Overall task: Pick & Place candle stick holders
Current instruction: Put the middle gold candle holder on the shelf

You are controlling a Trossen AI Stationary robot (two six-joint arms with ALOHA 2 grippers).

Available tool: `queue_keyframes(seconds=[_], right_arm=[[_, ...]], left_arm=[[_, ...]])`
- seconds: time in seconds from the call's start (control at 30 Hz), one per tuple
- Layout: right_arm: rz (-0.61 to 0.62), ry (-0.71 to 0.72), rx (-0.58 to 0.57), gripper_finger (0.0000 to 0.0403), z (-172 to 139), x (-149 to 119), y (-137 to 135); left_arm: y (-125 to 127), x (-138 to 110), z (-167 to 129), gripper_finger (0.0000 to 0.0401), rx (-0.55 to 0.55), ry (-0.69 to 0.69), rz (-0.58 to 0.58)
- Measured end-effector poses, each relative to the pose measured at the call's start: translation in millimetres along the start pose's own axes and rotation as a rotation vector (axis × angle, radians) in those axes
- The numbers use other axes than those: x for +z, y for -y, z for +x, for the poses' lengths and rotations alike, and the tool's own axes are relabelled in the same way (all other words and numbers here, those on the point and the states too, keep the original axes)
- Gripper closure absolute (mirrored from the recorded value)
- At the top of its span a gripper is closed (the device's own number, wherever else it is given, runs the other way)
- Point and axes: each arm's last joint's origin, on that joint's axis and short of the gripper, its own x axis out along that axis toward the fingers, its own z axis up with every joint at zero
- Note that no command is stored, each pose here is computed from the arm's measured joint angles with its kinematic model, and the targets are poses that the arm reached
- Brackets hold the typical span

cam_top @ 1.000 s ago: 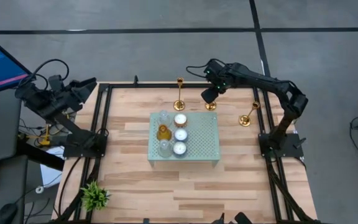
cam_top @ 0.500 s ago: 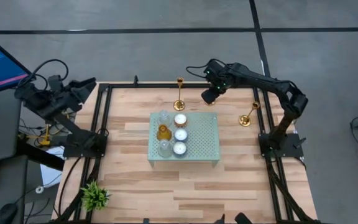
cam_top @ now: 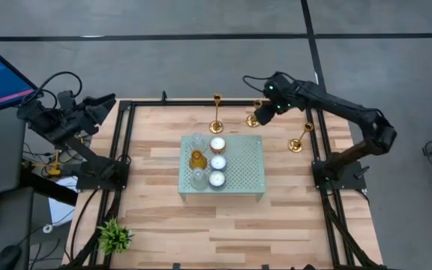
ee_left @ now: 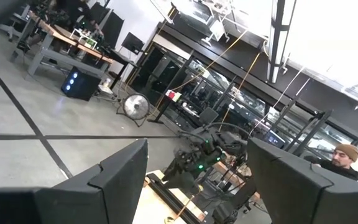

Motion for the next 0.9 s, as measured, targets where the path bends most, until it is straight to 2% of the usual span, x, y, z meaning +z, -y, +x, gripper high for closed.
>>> queue_keyframes(seconds=[0.13,0.23,0.6,0.9], right_arm=[[0.039,0.037,0.052,0.0164,20,-11,2],[0.048,0.041,0.088,0.0146,37,-16,0],[0.028,0.072,0.11,0.0143,81,-8,-1],[0.003,0.059,0.085,0.0143,102,-6,2]], left_arm=[[0,0,0,0.0126,0.0,-0.001,0.003],[0,0,0,0.0126,0.0,-0.001,0.0],[0,0,0,0.0126,0.034,0.005,-0.005],[-1,0,0,0.0126,0.042,0.007,-0.015]])
